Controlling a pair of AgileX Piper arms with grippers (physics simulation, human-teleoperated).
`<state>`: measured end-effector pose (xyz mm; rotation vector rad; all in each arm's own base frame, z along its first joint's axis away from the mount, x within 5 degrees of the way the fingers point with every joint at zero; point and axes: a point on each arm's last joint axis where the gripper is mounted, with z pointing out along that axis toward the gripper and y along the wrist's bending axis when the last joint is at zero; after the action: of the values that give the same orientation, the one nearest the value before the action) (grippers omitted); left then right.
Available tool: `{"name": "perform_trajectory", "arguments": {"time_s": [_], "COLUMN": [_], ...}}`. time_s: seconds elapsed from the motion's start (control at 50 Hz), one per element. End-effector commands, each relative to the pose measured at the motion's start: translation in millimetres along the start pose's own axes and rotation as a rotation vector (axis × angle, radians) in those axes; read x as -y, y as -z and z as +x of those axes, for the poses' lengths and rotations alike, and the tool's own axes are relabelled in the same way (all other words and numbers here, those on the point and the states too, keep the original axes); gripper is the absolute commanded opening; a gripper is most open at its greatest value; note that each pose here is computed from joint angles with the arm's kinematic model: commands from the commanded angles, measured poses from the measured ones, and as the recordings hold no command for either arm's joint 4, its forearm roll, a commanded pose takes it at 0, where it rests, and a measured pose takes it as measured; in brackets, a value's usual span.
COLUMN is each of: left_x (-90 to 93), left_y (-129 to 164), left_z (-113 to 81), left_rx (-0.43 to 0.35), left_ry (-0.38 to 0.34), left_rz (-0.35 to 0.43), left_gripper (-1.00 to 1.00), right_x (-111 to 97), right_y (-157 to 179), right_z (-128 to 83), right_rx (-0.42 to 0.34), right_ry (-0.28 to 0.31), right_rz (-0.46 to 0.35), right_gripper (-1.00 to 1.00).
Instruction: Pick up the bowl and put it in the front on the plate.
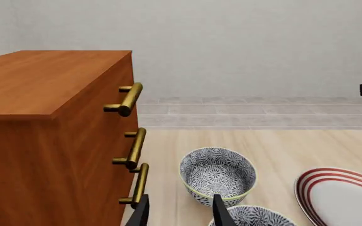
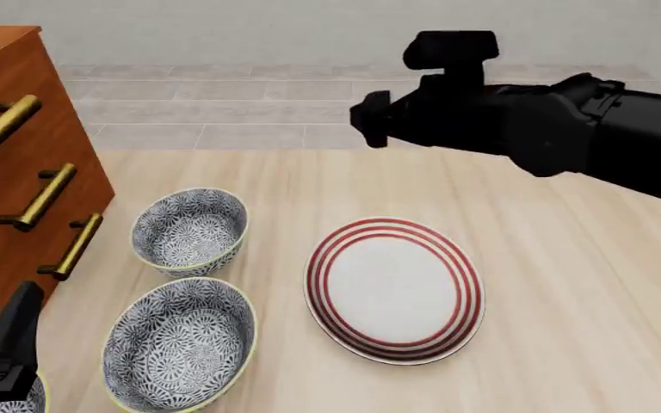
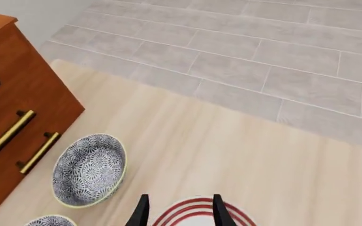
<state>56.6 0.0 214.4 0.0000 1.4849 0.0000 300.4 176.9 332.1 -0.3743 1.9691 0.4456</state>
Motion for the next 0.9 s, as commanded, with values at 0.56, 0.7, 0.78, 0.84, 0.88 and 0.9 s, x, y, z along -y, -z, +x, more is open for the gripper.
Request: {"name": "perform_trajectory", "arguments": {"time_s": [0.56,0.7,0.78,0.84,0.88,0.9], "left_x": [0.0,0.0,0.0,0.0,0.0,0.0], "left_y": [0.0,0.0,0.0,0.0,0.0,0.0], "left_z": [0.0,0.0,0.0,0.0,0.0,0.0], "left_rx": [0.0,0.0,0.0,0.0,0.0,0.0], "left_ry": [0.0,0.0,0.0,0.0,0.0,0.0], "left_rz": [0.0,0.0,0.0,0.0,0.0,0.0], "left_gripper": [1.0,1.0,1.0,1.0,1.0,1.0], "right_x": [-73.6,-89.2,-103.2,-110.3,-115.9,-116.2], "right_y": [-94.3,-108.0,-111.2,-115.7,-117.9,-120.8], "right_z": [-3.0,-2.6,0.5,1.7,2.7,2.7], "right_rx": [-0.2,-0.221,-0.222,-0.225,-0.23,-0.233], "right_ry": [0.067,0.084,0.089,0.087,0.092,0.091], "right_rz": [-0.112,-0.133,-0.158,-0.168,-0.177,-0.176], "right_gripper": [1.0,1.0,1.0,1.0,1.0,1.0]}}
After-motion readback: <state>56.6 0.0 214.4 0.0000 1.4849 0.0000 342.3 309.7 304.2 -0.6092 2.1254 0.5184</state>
